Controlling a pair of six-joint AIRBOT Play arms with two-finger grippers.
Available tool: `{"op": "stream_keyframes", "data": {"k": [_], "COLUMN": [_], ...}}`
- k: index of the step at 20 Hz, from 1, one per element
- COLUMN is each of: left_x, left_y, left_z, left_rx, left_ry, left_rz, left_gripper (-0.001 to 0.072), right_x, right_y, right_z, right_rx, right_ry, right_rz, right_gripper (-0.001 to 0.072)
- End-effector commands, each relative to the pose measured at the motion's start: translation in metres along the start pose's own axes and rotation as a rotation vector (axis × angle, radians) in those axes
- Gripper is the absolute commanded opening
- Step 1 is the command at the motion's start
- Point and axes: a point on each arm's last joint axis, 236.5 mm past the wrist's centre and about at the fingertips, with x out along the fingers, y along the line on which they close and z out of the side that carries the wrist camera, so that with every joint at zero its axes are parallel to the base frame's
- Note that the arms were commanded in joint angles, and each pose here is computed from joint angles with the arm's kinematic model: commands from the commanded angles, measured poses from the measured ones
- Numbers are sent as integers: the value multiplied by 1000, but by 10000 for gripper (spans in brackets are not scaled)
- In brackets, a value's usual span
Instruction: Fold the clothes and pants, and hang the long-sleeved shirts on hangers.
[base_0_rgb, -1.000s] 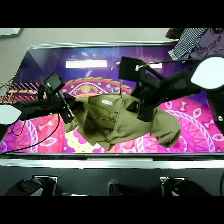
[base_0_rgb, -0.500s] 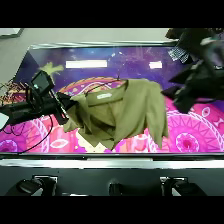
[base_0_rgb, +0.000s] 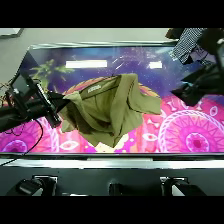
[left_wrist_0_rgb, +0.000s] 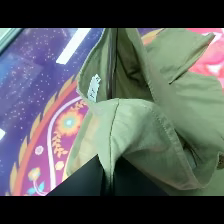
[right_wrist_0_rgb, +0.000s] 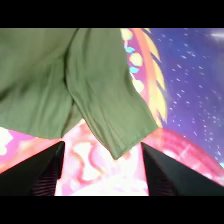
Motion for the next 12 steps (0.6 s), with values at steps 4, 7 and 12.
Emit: {"op": "stream_keyframes", "data": {"k": [4,7,12], "left_x": [-9,-9,-9], "left_y": [-14,-16,-16], "left_z": [1,0,-1], "left_rx": [-2,-2,-20], "left_ry": [4,10,11], "left_rz": [-44,-53,-52], "left_gripper": [17,17,18], "right_x": [76,108,144], "right_y": [8,13,27], "right_z": [30,39,56], "right_rx": [-81,-166,-247], "right_ry": [-180,-208,-238], "right_rz": [244,261,259], "right_gripper": [681,681,681]}}
